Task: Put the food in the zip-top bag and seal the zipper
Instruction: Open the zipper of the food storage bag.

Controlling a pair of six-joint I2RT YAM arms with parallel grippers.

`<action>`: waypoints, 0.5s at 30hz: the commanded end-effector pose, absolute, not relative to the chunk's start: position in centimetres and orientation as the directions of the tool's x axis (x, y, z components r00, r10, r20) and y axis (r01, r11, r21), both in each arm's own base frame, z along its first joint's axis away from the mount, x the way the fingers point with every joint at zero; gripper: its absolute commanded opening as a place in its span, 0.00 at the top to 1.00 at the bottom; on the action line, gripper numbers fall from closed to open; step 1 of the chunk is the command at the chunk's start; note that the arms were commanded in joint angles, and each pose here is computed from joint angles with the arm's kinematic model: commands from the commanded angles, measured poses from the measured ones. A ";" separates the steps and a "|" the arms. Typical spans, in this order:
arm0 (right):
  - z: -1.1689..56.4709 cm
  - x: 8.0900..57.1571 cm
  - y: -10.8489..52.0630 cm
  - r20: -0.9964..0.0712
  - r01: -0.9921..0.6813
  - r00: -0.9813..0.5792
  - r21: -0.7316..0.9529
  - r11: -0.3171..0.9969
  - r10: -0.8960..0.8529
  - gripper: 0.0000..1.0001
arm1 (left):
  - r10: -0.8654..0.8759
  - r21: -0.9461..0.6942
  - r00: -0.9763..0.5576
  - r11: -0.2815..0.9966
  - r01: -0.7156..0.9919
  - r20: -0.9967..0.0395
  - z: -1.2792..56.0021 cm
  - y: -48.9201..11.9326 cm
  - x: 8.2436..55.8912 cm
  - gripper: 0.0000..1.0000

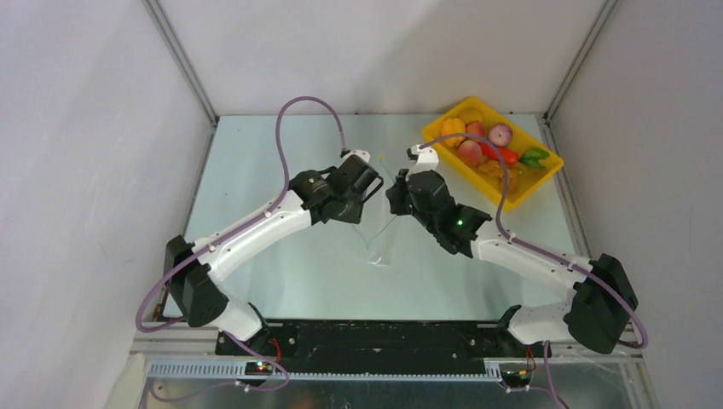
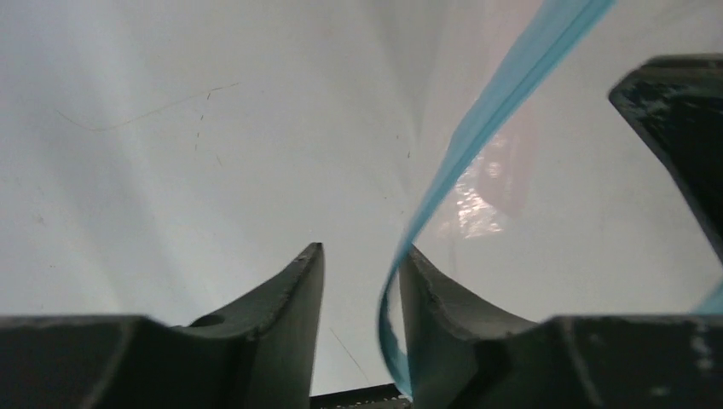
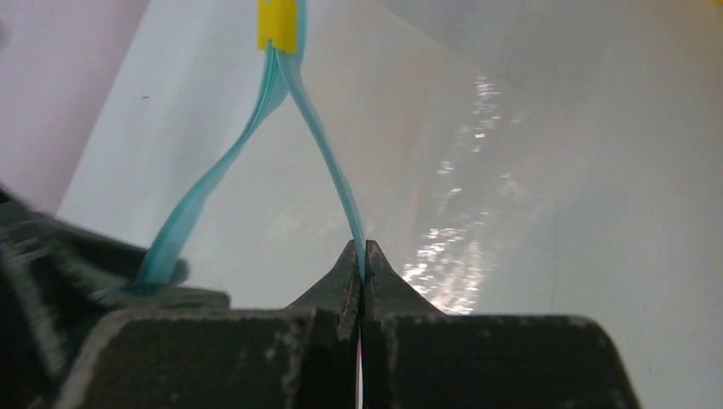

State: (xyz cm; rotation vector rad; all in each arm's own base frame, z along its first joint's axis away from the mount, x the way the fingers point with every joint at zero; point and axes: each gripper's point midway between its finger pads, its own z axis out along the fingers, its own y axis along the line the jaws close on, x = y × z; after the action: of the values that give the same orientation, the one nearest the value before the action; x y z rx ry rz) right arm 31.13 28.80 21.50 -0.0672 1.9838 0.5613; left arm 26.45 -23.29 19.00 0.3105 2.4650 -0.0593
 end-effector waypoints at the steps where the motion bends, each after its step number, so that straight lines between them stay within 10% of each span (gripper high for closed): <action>1: 25.3 29.3 30.4 -0.838 -0.385 -0.487 0.459 0.801 0.247 1.00 | 0.158 -0.020 -0.735 0.974 0.226 -0.659 20.4 -23.7 26.6 0.62; 7: 25.6 27.6 31.5 -0.838 -0.472 -0.508 0.463 0.750 0.197 1.00 | 0.112 -0.001 -0.717 0.988 0.156 -0.688 21.1 -23.1 27.5 0.94; 15: 25.1 27.7 31.5 -0.844 -0.476 -0.507 0.444 0.759 0.176 1.00 | -0.015 0.113 -0.534 0.972 -0.206 -0.845 28.4 -14.7 29.1 1.00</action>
State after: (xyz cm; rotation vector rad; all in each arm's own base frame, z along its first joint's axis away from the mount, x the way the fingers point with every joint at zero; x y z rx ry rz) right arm 27.97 31.19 23.25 -0.2031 1.9949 0.7813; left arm 27.90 -19.68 20.93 0.1019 2.3663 0.1363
